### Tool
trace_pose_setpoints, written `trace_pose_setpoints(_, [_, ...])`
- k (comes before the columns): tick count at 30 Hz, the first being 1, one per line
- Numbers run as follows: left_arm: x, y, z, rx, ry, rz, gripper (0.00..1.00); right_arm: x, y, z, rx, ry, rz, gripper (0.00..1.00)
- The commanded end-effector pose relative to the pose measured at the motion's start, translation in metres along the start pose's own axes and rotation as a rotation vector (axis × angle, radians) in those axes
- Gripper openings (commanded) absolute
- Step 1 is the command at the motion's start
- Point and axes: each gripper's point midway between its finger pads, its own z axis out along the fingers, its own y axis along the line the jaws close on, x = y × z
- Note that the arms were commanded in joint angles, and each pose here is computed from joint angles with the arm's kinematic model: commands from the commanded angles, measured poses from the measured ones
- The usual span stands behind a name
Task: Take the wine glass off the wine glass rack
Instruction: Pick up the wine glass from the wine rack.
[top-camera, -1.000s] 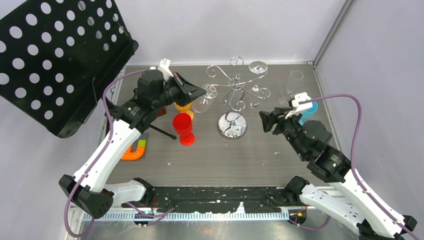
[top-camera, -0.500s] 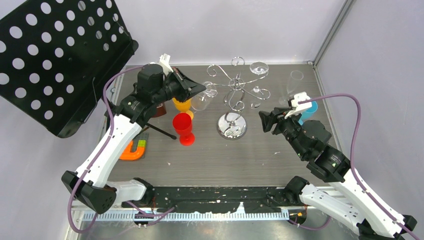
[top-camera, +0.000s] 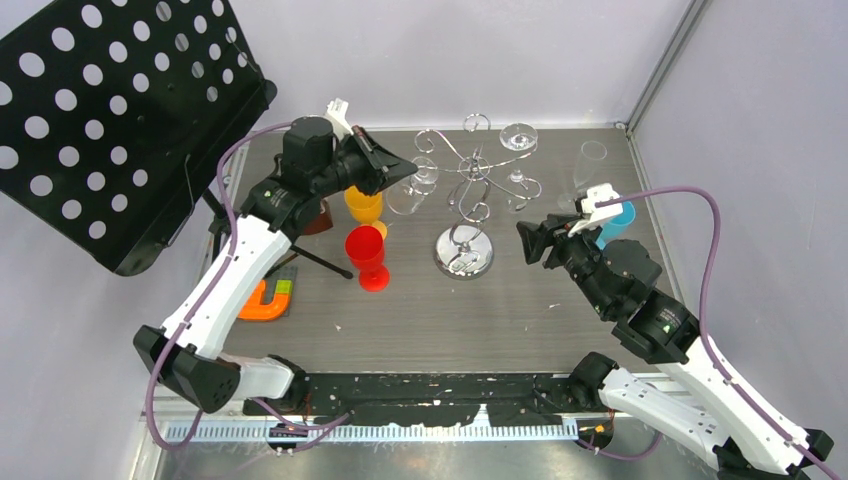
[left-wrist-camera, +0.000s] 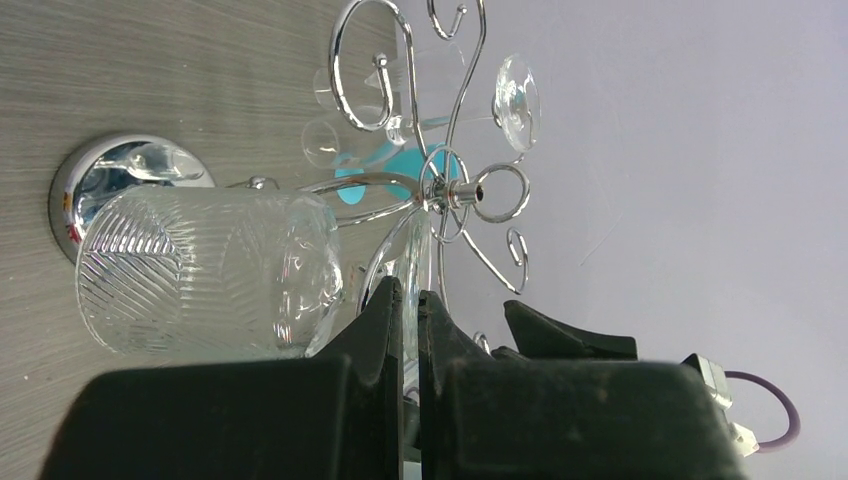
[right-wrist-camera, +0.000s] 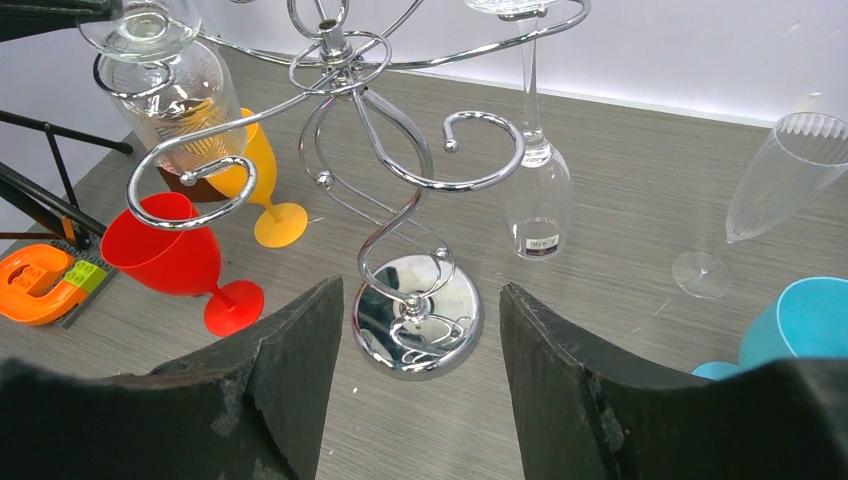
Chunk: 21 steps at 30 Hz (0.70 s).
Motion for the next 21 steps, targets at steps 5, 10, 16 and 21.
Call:
trace_pose_setpoints(5, [-0.013,-0.059,-0.006,0.21,0.001,0.065,0.0,-0.01,0.003,0.005,-0.005,-0.038,0.016,0.65])
trace_pose_setpoints(10, [-0.006,-0.065,-0.005,0.233,0.042,0.084,0.0,-0.007,0.004,0.007,-0.009,-0.033,0.018,0.64])
trace_pose_setpoints(16, [0.002,-0.07,-0.009,0.245,0.074,0.111,0.0,-0.006,0.005,0.007,-0.014,-0.03,0.025,0.64])
trace_pose_setpoints(21, [0.014,-0.07,-0.009,0.238,0.127,0.147,0.0,-0.008,0.004,0.005,-0.012,-0.034,0.027,0.64])
